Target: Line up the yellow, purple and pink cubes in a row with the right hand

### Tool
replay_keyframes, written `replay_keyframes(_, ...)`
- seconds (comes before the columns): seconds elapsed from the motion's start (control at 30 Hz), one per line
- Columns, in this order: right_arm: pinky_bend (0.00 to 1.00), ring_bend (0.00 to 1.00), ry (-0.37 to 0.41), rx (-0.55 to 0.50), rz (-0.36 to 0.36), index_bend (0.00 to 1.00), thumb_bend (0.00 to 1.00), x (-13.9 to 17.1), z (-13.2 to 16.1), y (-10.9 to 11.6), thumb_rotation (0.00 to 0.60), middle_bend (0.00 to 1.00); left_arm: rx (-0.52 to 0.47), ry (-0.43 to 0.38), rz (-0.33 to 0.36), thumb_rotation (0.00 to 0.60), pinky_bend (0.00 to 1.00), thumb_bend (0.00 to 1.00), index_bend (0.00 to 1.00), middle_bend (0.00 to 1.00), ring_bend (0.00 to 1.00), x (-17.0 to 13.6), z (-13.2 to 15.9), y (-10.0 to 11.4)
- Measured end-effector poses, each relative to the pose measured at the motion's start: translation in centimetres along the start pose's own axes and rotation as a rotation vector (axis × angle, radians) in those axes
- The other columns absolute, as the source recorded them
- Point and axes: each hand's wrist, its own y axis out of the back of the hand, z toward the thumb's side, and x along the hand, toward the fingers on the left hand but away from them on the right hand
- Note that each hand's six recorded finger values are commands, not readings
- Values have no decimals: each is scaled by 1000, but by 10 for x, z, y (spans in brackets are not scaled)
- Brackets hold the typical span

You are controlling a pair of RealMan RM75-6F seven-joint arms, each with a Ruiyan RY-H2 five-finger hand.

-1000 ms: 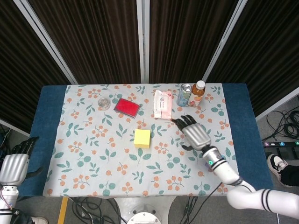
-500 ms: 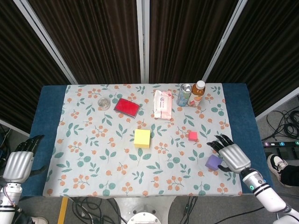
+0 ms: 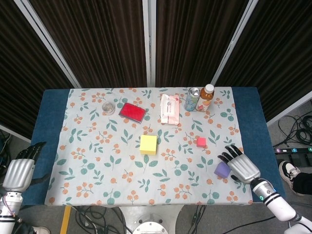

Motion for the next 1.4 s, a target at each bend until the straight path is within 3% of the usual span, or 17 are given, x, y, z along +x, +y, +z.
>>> replay_keyframes(0.3,0,0,15,-27,14,266,189,-6,5,-9,600,167,-3,1,-3,600,232,185,144,223,172,1,-1,-1)
replay_keyframes(0.43,0,0,27,-41,4,382,227,-7,8,-9,600,167,-5,2,-4,600,232,185,143,223,171,0,-1,-1)
replay_keyframes(0.67,0,0,26,-135,-51,511,230,-18,13,11,600,167,-5,3,-4,600,232,185,143,223,171,0,-1,0)
replay_keyframes(1.0,0,0,-56,-245,-136,519,228,-65,27,52,600,167,-8,0,-10,600,232,185,143,223,172,-1,-1,-4)
replay_keyframes(1.4,0,0,-49,-349,-132,522,219,-134,97,77,600,165,-9,4,-11,600,232,185,143,223,172,-1,-4,-3)
